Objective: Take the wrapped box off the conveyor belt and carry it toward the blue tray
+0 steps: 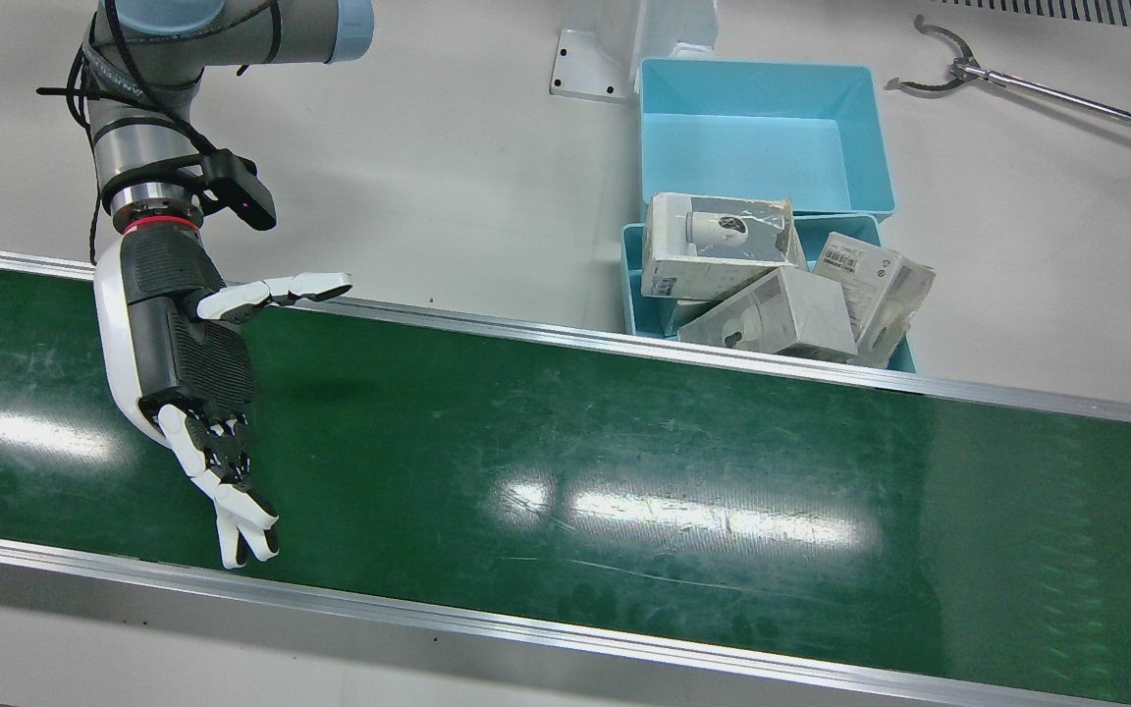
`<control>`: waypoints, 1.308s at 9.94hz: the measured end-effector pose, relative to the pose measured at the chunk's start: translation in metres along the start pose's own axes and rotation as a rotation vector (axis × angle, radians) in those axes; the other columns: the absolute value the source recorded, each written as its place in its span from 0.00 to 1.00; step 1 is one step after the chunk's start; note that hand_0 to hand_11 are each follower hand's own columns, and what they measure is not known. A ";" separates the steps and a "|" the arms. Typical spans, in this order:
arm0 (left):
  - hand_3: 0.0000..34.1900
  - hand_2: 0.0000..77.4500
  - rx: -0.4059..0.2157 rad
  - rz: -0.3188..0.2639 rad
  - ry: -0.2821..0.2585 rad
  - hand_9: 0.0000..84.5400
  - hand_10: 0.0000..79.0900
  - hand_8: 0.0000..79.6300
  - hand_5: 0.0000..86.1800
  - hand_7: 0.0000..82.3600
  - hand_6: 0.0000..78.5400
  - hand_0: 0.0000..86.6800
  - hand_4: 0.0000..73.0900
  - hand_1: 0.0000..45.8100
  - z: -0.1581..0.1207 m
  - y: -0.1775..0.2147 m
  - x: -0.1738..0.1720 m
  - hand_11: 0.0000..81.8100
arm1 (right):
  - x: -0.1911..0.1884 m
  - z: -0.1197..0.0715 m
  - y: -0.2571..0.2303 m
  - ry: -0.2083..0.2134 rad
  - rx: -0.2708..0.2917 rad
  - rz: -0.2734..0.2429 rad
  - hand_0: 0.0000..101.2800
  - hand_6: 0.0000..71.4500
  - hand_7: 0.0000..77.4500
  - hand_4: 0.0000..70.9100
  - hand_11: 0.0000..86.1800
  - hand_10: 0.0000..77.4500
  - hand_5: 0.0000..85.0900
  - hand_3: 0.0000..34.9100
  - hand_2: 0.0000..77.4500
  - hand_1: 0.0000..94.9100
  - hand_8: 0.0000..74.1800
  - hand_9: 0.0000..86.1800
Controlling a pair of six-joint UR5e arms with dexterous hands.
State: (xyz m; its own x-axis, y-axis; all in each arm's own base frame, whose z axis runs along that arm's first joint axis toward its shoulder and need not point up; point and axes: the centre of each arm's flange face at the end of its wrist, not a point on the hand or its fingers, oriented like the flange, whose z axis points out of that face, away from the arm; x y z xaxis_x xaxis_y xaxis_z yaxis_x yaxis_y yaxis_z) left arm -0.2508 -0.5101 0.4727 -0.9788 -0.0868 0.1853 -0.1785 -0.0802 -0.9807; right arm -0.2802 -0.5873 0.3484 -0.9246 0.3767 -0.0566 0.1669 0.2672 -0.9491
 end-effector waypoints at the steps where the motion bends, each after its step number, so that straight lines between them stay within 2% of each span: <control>1: 0.00 0.01 0.000 0.000 0.000 0.01 0.01 0.01 0.01 0.01 0.01 0.00 0.00 0.00 0.000 0.000 0.000 0.01 | 0.000 0.000 0.000 0.000 0.000 0.000 0.48 0.05 0.03 0.12 0.01 0.00 0.19 0.00 0.13 0.17 0.00 0.04; 5: 0.00 0.01 0.000 0.000 0.000 0.00 0.01 0.01 0.01 0.01 0.01 0.00 0.00 0.00 0.000 0.000 0.000 0.01 | 0.003 0.001 0.000 0.003 -0.009 0.000 0.48 0.05 0.03 0.09 0.01 0.00 0.17 0.00 0.11 0.17 0.03 0.05; 9: 0.00 0.01 0.000 0.000 0.000 0.00 0.01 0.01 0.01 0.01 0.01 0.00 0.00 0.00 0.000 0.000 0.000 0.01 | 0.006 0.006 0.000 0.009 -0.042 0.008 0.48 0.05 0.05 0.14 0.01 0.00 0.21 0.00 0.15 0.17 0.03 0.06; 13: 0.00 0.01 0.000 0.000 0.000 0.00 0.01 0.01 0.01 0.01 0.01 0.00 0.00 0.00 0.000 0.000 0.000 0.01 | 0.007 0.006 -0.001 0.014 -0.043 0.006 0.49 0.08 0.05 0.15 0.01 0.00 0.21 0.00 0.16 0.18 0.03 0.06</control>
State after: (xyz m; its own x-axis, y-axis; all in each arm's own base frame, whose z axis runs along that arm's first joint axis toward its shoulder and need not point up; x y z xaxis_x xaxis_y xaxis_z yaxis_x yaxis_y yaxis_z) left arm -0.2508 -0.5101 0.4728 -0.9788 -0.0868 0.1853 -0.1786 -0.0802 -0.9806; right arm -0.2890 -0.5902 0.3472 -0.9186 0.3910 -0.0577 0.1874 0.3024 -0.9346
